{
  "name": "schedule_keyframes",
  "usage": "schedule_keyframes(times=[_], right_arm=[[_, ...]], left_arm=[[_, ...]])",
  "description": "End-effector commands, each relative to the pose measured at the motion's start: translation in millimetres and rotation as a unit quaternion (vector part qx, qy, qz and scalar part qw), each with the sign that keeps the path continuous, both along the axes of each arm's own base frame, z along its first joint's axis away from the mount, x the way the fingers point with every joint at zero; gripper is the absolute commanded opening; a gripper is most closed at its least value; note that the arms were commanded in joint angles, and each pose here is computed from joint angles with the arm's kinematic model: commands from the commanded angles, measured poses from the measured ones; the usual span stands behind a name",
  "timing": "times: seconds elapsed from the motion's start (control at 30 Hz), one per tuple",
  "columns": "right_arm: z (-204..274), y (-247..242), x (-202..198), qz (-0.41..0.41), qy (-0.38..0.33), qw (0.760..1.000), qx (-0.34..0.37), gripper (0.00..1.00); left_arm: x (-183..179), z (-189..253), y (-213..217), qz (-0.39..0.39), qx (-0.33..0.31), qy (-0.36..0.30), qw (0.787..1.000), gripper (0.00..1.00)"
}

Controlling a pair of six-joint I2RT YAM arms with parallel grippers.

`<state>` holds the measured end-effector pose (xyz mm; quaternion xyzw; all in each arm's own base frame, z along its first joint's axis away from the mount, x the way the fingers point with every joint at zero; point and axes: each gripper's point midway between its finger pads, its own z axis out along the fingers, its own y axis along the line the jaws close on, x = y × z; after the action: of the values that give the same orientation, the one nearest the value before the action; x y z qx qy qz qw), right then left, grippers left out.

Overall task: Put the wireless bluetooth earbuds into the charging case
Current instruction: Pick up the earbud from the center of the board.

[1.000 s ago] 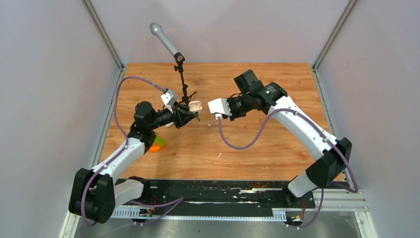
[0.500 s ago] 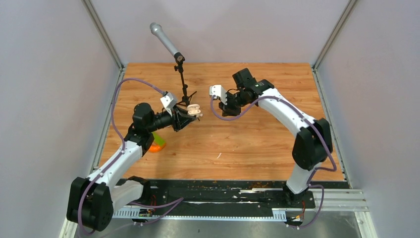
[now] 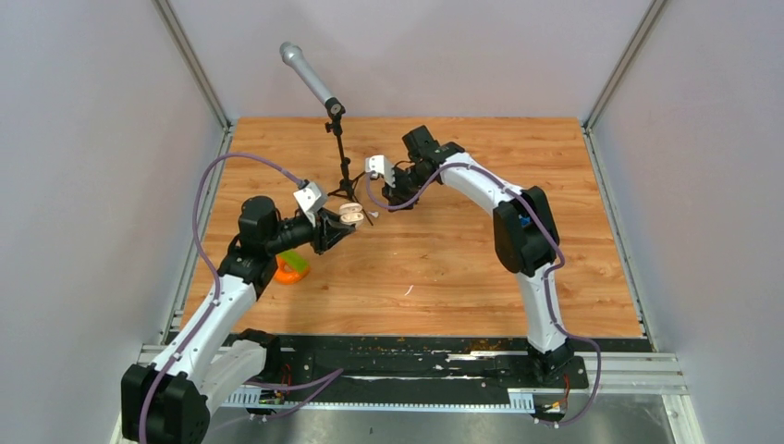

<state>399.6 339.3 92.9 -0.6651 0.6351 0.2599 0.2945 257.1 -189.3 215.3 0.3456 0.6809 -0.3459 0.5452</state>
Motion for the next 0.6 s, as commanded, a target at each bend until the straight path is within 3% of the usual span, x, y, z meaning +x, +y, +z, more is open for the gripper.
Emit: schedule_keyframes(times=[0.0,0.57], right_arm=[[-2.2,20.8,8.6,0.099,-0.068,0.993,0.019,0.33],[-54.3,44.3,8.8,0.133,-0.061,0.989,-0.013,0.38]], left_arm=[[0.6,19.0,6.5,0.008,0.010,-0.031,0.999,0.01],[7.0,26.9,8.7,0.014,0.014,-0.037,0.999,0.02]])
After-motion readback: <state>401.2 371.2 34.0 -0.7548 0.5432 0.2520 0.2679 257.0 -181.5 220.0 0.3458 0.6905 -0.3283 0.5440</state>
